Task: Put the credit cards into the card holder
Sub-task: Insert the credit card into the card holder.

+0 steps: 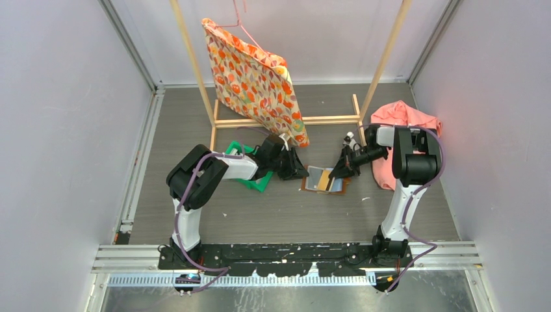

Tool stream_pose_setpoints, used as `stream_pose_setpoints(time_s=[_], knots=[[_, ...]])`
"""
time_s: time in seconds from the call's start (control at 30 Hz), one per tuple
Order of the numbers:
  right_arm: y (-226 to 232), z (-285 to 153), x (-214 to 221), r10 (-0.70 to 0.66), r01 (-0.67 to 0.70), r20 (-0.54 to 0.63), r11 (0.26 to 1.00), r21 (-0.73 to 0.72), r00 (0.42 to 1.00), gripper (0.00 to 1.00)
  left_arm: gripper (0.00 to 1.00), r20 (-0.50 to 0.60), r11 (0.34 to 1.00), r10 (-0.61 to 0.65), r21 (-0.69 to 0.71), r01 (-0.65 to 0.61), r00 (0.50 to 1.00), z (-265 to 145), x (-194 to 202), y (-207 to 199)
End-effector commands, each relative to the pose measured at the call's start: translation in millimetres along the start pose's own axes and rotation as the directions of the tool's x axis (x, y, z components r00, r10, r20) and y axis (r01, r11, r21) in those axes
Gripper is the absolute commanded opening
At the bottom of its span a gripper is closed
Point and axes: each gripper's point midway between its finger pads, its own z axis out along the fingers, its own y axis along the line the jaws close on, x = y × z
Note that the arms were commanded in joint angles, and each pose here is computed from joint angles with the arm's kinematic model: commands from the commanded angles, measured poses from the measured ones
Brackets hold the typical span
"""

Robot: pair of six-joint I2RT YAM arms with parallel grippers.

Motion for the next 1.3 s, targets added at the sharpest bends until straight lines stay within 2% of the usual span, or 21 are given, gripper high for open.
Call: stream_pose_setpoints(time_s=[0.0, 0.47, 0.63, 0.87, 1.07, 1.27], knots=[[-8, 8, 0, -0.008, 0.010, -0.037, 0.999, 0.036, 0.999, 0.06, 0.37, -0.013, 1.000, 0.020, 0.013, -0.020, 1.000, 3, 3, -7], [-3, 13, -9, -0.103, 0.105, -0.069, 0.994, 0.024, 0.992, 0.07, 0.36, -0.034, 1.000, 0.021, 0.019, -0.020, 0.999, 6, 6, -7], [3, 24, -6, -0.123, 0.124, -0.130, 0.992, 0.001, 0.984, 0.08, 0.36, -0.038, 1.000, 0.021, 0.018, -0.021, 0.999, 6, 6, -7], [10, 31, -7, -0.147, 0.146, -0.119, 0.989, -0.019, 0.982, 0.10, 0.36, -0.037, 1.000, 0.023, 0.022, -0.022, 0.999, 6, 6, -9], [18, 33, -17, -0.159, 0.159, -0.054, 0.987, -0.010, 0.986, 0.11, 0.36, -0.032, 0.999, 0.025, 0.026, -0.024, 0.999, 5, 5, -11], [19, 39, -17, -0.147, 0.148, -0.070, 0.989, -0.002, 0.987, 0.18, 0.36, -0.020, 0.999, 0.031, 0.028, -0.030, 0.999, 1, 2, -14]])
